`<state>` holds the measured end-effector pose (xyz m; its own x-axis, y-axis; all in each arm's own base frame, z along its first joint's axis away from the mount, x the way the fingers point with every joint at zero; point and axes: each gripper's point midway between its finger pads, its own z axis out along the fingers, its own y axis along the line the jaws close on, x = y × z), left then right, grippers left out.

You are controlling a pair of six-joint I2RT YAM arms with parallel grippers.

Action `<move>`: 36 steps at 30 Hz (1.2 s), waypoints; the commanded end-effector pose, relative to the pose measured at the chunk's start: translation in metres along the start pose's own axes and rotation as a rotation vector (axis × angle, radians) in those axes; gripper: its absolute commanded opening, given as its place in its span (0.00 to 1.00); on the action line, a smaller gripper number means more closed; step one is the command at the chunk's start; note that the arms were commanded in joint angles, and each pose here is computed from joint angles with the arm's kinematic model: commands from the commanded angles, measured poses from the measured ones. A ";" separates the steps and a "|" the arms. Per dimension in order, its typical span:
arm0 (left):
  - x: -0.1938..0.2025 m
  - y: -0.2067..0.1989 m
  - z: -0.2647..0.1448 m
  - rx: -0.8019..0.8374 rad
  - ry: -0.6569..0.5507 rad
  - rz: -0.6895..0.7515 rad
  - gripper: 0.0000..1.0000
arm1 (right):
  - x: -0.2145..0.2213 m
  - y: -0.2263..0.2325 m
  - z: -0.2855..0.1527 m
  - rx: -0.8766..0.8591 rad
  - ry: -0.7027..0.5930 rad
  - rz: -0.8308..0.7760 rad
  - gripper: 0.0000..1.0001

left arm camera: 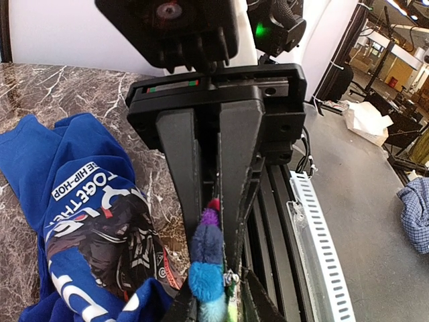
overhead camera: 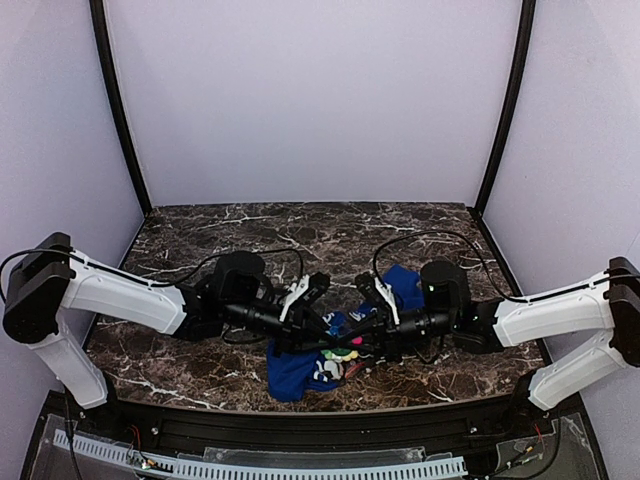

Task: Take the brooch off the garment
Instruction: Close the brooch onto the crumpled clothing.

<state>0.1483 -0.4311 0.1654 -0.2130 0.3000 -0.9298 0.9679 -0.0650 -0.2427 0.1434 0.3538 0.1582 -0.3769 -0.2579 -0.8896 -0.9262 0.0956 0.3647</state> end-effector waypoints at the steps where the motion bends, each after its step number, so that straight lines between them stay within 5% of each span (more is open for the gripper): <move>1: -0.045 -0.027 -0.002 0.080 -0.136 0.128 0.21 | -0.034 0.002 -0.004 0.023 -0.120 -0.078 0.00; 36: -0.050 -0.032 -0.007 0.085 -0.159 0.150 0.17 | -0.033 0.015 -0.007 -0.047 -0.132 -0.098 0.00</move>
<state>0.1475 -0.4315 0.1900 -0.1627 0.2109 -0.9639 0.9784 -0.0915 -0.1852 0.1407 0.3511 0.1826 -0.3293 -0.1722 -0.9284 -0.9442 0.0546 0.3248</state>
